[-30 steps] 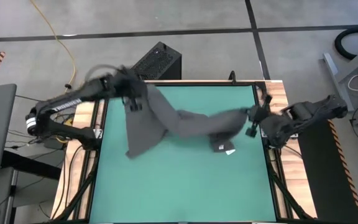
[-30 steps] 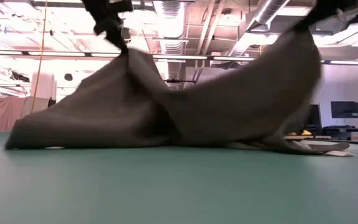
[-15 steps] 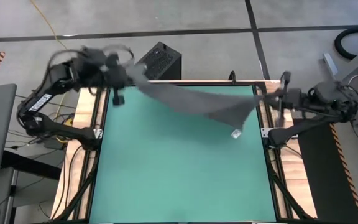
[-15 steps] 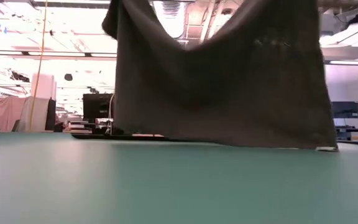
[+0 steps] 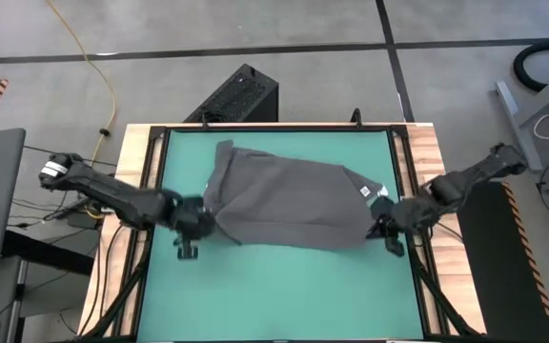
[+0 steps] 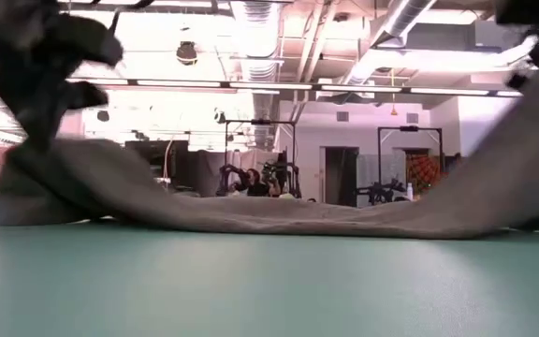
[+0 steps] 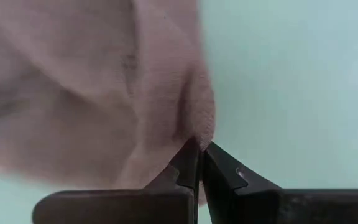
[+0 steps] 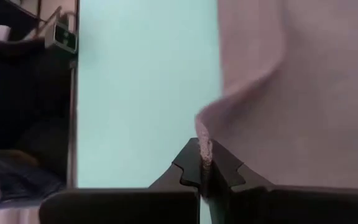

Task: Roll towel into tight, uniform cylinder
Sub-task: Fold the gray towel

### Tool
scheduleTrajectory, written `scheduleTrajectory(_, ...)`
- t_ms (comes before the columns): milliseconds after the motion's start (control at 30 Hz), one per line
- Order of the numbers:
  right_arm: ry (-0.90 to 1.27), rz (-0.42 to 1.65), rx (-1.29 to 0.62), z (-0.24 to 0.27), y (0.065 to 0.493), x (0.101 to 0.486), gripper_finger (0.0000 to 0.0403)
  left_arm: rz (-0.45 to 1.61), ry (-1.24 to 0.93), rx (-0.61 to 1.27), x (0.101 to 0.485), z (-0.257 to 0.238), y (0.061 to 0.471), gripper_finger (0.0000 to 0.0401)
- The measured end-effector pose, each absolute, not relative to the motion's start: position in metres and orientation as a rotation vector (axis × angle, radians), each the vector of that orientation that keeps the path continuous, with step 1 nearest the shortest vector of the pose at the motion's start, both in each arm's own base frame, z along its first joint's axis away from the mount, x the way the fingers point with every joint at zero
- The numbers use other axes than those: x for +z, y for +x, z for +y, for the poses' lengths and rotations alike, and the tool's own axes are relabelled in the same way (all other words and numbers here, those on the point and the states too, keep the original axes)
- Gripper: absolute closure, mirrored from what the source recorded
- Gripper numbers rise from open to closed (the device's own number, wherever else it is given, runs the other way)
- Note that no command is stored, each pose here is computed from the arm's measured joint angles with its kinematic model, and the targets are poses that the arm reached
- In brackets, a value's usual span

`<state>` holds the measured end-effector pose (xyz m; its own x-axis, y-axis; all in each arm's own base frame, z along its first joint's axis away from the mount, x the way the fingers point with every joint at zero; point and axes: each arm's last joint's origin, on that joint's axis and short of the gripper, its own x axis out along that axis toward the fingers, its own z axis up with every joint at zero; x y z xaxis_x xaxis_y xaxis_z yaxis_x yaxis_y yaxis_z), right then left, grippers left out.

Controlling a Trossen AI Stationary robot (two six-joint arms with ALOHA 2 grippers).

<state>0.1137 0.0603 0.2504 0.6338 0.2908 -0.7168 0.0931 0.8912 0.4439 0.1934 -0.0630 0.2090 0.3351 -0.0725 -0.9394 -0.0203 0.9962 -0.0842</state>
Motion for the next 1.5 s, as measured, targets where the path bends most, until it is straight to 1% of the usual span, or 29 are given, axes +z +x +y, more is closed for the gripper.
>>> scheduleTrajectory(67, 0.530, 0.897, 0.125, 0.066, 0.113, 0.240, 0.0380, 1.223, -0.141, -0.063, 0.193, -0.071, 0.189, 0.0401)
scheduleTrajectory(167, 0.580, 0.932, 0.110, 0.071, 0.109, 0.233, 0.0380, 1.226, -0.186, -0.125, 0.181, -0.078, 0.185, 0.0394)
scheduleTrajectory(300, 0.613, 0.928, 0.095, 0.075, 0.104, 0.233, 0.0379, 1.253, -0.204, -0.175, 0.179, -0.082, 0.182, 0.0359)
scheduleTrajectory(467, 0.648, 0.957, 0.067, 0.077, 0.100, 0.232, 0.0379, 1.277, -0.216, -0.226, 0.187, -0.083, 0.182, 0.0295)
scheduleTrajectory(567, 0.660, 0.986, 0.036, 0.076, 0.098, 0.230, 0.0379, 1.325, -0.200, -0.215, 0.196, -0.083, 0.181, 0.0261)
scheduleTrajectory(667, 0.654, 1.003, 0.020, 0.074, 0.095, 0.228, 0.0379, 1.387, -0.151, -0.208, 0.208, -0.081, 0.178, 0.0238)
scheduleTrajectory(767, 0.653, 0.990, 0.009, 0.073, 0.095, 0.229, 0.0379, 1.423, -0.092, -0.152, 0.218, -0.078, 0.175, 0.0228)
scheduleTrajectory(967, 0.643, 0.982, 0.005, 0.073, 0.096, 0.229, 0.0379, 1.345, 0.065, -0.044, 0.220, -0.071, 0.172, 0.0227)
scheduleTrajectory(1067, 0.630, 0.973, 0.001, 0.073, 0.096, 0.229, 0.0379, 1.308, 0.115, -0.045, 0.212, -0.070, 0.174, 0.0228)
scheduleTrajectory(1200, 0.613, 0.967, 0.005, 0.072, 0.096, 0.229, 0.0379, 1.281, 0.064, -0.094, 0.192, -0.069, 0.175, 0.0228)
scheduleTrajectory(1300, 0.596, 0.965, 0.015, 0.072, 0.096, 0.229, 0.0378, 1.282, 0.042, -0.070, 0.185, -0.066, 0.174, 0.0232)
scheduleTrajectory(1367, 0.589, 0.966, 0.018, 0.072, 0.096, 0.229, 0.0378, 1.257, 0.041, -0.045, 0.185, -0.066, 0.176, 0.0246)
scheduleTrajectory(1400, 0.589, 0.965, 0.018, 0.072, 0.096, 0.229, 0.0378, 1.247, 0.036, -0.045, 0.185, -0.066, 0.177, 0.0261)
scheduleTrajectory(1467, 0.590, 0.965, 0.018, 0.072, 0.096, 0.229, 0.0378, 1.230, 0.020, -0.070, 0.187, -0.067, 0.179, 0.0302)
scheduleTrajectory(1500, 0.590, 0.964, 0.019, 0.072, 0.096, 0.229, 0.0378, 1.225, 0.014, -0.094, 0.188, -0.068, 0.180, 0.0331)
